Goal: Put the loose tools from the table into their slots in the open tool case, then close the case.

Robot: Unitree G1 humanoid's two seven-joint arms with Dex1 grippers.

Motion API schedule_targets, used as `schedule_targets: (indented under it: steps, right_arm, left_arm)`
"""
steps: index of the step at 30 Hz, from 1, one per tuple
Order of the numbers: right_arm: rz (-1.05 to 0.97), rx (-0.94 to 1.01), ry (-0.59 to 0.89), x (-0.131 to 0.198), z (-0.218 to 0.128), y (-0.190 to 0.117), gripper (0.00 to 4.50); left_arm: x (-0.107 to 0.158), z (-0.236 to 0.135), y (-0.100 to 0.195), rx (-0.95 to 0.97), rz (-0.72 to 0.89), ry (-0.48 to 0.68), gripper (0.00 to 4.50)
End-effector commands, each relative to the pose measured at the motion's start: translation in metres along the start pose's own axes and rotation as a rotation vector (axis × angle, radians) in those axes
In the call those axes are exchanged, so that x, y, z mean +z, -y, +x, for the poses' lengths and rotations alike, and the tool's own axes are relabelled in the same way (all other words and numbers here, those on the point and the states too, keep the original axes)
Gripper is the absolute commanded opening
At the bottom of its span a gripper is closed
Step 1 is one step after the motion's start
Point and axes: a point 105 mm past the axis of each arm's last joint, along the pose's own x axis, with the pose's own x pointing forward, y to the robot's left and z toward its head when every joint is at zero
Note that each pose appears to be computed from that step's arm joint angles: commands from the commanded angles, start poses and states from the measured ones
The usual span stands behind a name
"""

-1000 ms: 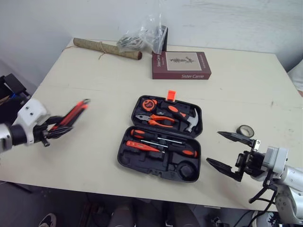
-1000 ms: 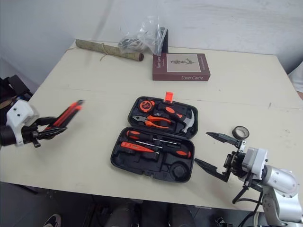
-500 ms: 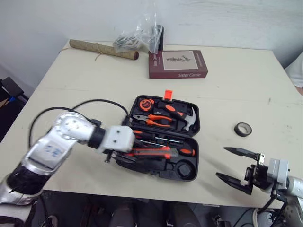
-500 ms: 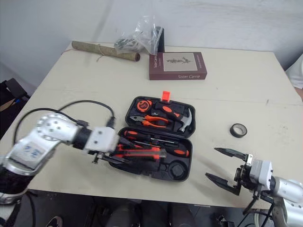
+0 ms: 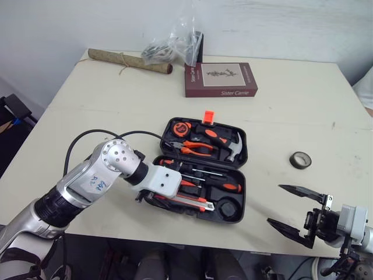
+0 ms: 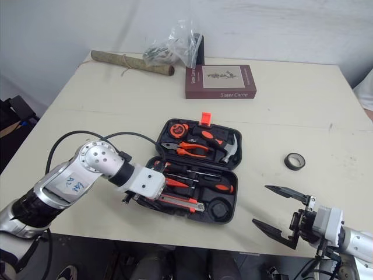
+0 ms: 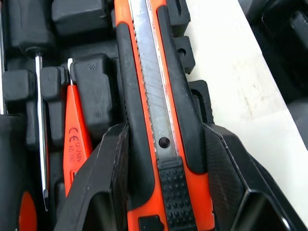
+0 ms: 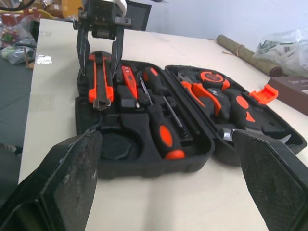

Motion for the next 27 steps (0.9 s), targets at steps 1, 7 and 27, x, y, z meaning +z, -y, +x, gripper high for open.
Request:
schedule_targets:
  steps: [1, 7, 27]
  right_arm:
    - [-0.020, -0.012, 0.018, 0.009, 0.001, 0.002, 4.50]
    - [-0.018, -0.005, 0.015, 0.011, 0.006, 0.002, 4.50]
    - [-0.028, -0.045, 0.026, 0.018, 0.028, 0.015, 4.50]
  left_arm:
    - [0.000, 0.000, -0.004, 0.008, 0.011, -0.037, 1.55]
    - [0.003, 0.006, -0.006, 0.005, 0.000, -0.029, 1.55]
    - [0.027, -0.046, -0.017, 0.162, 0.059, 0.350, 3.54]
